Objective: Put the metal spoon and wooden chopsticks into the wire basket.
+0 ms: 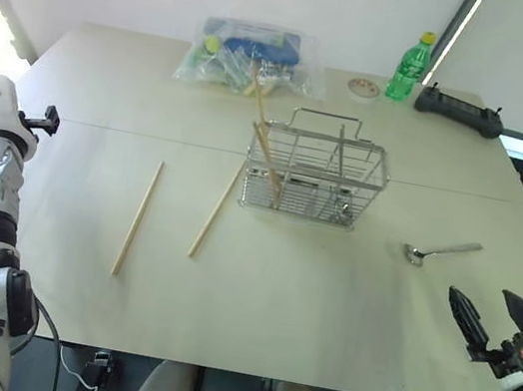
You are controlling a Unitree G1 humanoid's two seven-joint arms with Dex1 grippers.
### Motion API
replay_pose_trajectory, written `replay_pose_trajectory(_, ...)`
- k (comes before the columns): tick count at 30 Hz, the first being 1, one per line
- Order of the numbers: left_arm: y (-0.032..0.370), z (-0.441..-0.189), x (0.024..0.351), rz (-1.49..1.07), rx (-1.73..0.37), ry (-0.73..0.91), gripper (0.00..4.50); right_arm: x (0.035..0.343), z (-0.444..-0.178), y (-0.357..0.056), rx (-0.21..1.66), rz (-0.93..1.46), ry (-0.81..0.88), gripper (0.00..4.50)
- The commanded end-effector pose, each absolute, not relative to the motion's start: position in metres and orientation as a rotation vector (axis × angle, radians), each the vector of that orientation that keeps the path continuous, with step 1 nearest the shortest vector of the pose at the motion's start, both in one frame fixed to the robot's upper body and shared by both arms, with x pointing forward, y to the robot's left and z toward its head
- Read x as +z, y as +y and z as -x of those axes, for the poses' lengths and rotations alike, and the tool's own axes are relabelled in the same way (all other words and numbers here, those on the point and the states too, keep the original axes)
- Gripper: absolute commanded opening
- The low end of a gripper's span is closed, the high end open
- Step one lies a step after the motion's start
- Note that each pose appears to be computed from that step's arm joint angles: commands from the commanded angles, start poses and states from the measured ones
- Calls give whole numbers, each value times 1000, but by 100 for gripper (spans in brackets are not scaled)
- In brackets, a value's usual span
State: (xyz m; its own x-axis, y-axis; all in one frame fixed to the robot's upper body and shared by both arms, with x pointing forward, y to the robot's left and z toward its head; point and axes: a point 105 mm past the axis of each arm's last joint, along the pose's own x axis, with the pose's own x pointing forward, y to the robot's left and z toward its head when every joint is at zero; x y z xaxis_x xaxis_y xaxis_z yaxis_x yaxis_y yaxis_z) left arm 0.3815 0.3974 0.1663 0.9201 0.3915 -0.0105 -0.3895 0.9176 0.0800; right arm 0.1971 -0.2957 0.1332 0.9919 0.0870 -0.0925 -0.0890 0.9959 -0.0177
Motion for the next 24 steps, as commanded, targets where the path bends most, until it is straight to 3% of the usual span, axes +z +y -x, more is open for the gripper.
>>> replay_pose_trajectory(1,396,-381,188,-91,389,-48,449,143,-198,-290,100,31,56,450)
replay_pose_trajectory(24,394,-386,192,-125,367,-14,449,151,-201,-297,47,42,24,450)
